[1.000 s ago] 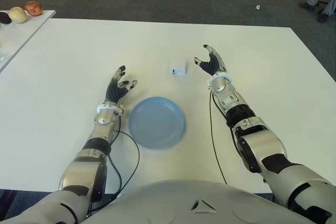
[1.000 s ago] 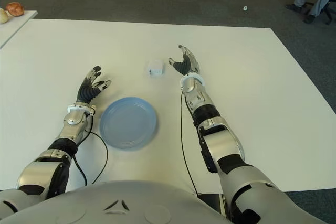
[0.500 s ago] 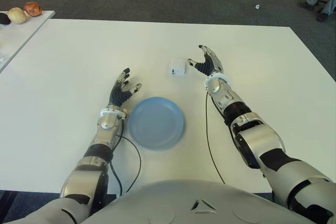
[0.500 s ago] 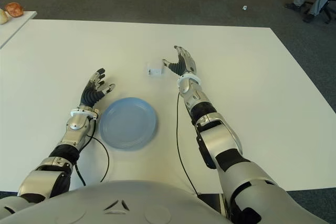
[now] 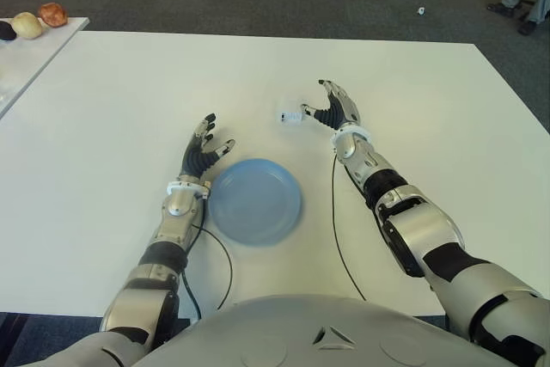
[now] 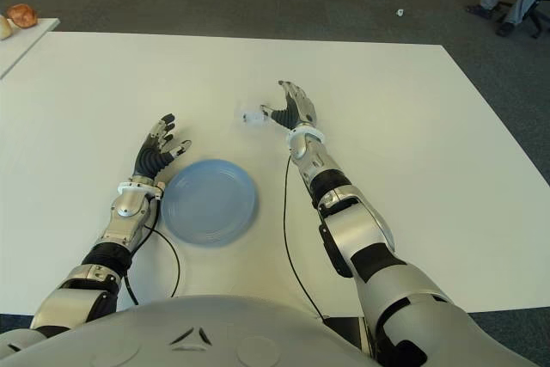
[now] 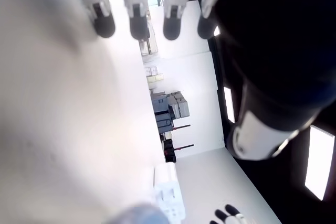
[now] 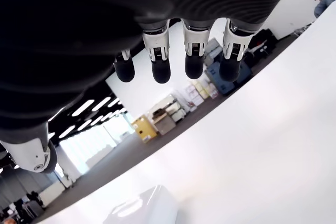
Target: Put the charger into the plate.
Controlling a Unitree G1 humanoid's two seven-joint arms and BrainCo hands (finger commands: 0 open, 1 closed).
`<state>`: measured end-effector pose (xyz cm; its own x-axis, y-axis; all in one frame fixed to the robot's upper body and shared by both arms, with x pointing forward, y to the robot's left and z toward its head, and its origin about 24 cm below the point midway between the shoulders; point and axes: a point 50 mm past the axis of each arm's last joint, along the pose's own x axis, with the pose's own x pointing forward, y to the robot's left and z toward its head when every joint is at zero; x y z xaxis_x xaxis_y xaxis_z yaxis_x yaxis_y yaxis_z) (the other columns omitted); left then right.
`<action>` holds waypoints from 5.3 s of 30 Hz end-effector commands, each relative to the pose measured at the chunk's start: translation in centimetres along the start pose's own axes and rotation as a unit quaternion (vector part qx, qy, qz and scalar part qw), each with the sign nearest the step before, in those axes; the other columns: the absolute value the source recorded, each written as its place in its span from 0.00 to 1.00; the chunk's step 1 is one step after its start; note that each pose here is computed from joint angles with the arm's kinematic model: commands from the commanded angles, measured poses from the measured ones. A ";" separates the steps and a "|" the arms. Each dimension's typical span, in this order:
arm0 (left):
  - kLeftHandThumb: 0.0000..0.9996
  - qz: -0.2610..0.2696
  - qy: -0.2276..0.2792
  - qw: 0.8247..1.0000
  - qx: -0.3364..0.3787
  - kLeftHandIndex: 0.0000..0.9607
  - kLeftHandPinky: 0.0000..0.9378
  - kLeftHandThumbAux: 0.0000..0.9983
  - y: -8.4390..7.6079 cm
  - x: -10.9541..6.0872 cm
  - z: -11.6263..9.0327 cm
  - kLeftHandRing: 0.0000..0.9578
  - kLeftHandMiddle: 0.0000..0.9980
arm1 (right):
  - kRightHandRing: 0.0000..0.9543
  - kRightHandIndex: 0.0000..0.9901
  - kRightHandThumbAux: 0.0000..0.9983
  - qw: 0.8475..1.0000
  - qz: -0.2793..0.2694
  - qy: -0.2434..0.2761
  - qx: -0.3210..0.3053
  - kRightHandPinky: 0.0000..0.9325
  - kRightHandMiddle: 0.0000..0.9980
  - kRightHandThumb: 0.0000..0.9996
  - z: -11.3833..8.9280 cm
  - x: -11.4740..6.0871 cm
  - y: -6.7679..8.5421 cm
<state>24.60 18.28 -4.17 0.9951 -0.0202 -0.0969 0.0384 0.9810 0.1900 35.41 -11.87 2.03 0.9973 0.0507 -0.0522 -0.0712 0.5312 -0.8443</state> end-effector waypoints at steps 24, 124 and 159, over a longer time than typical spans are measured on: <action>0.00 -0.017 0.092 0.995 -0.019 0.00 0.01 0.69 -2.4 -4.1 -3.2 0.01 0.01 | 0.00 0.00 0.52 0.988 0.054 -0.097 -0.109 0.00 0.00 0.02 1.5 -1.1 3.0; 0.00 -0.005 0.088 0.995 -0.048 0.00 0.05 0.67 1.7 -4.8 -3.3 0.04 0.04 | 0.00 0.00 0.61 0.977 0.196 -0.052 -0.062 0.00 0.02 0.00 2.8 -1.9 6.1; 0.00 0.004 0.082 0.995 -0.051 0.00 0.07 0.66 3.6 -4.4 -2.7 0.05 0.05 | 0.29 0.00 0.57 0.980 0.195 -0.014 0.027 0.32 0.21 0.00 -1.1 -5.6 1.6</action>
<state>22.05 21.91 -3.17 0.9951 -0.0022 -0.0986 0.0137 0.9932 0.1154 33.40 -8.82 2.24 0.9359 0.3163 -0.1548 -0.3056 0.5113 -0.8033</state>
